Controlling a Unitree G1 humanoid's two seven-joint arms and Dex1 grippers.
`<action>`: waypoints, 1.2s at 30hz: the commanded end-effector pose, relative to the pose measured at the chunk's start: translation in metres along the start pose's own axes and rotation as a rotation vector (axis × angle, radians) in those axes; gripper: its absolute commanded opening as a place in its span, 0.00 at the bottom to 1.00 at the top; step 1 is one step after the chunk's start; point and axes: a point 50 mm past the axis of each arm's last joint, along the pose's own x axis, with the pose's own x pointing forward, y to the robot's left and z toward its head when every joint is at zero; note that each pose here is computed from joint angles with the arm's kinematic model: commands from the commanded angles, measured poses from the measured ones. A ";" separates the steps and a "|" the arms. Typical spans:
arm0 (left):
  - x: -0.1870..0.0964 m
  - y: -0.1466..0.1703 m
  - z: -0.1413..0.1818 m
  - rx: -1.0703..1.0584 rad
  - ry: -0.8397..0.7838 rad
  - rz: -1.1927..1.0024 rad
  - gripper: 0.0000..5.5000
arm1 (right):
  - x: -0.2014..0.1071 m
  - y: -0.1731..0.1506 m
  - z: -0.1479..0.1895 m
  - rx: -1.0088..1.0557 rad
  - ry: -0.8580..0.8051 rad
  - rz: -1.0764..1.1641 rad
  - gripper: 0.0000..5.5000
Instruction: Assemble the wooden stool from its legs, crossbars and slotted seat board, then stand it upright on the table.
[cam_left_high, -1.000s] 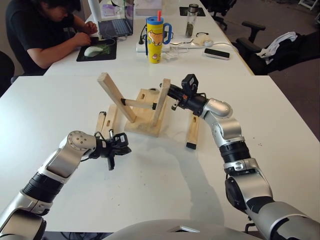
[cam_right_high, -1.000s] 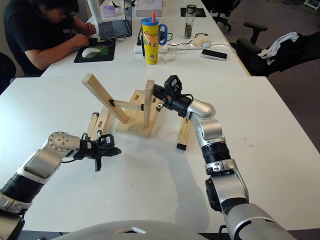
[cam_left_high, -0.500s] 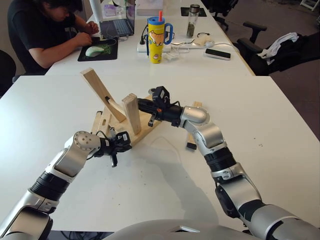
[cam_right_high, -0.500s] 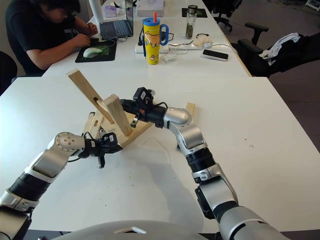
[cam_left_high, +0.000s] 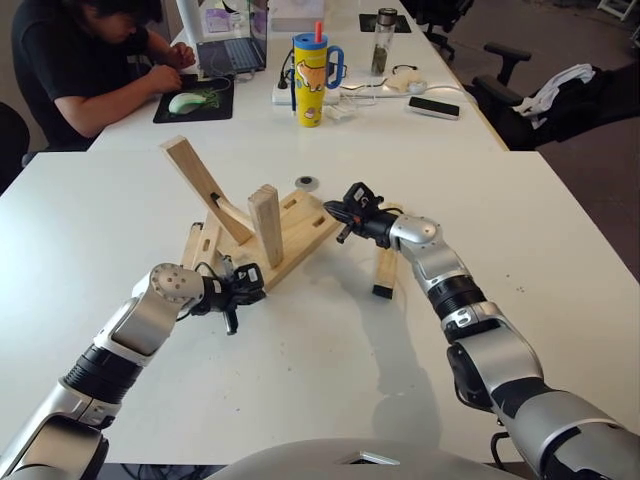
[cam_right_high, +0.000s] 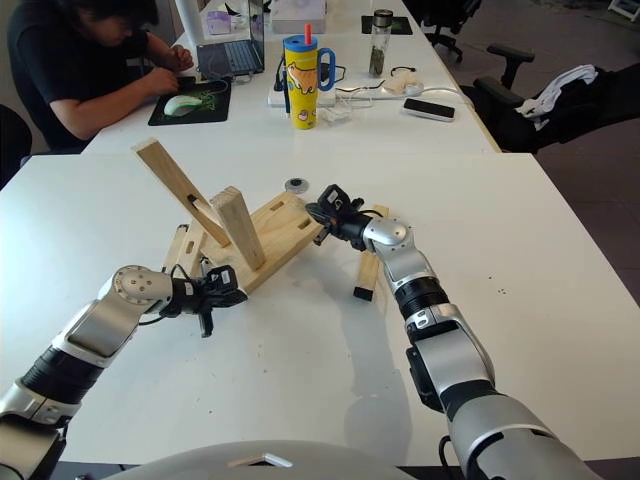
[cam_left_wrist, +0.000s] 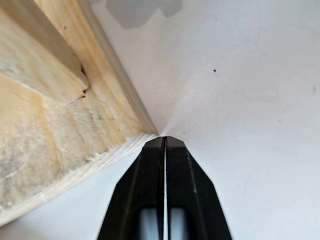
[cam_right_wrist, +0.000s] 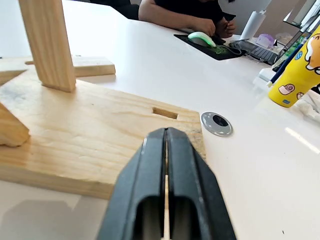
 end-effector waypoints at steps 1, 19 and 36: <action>0.003 -0.003 0.001 0.001 0.006 -0.032 0.00 | 0.006 -0.002 -0.005 -0.048 0.081 0.002 0.00; 0.004 -0.009 -0.003 -0.035 -0.011 -0.045 0.00 | 0.013 0.019 0.003 0.133 -0.179 0.080 0.00; -0.007 0.015 -0.009 -0.049 -0.021 -0.024 0.00 | 0.028 0.086 0.063 0.192 -0.388 0.441 0.00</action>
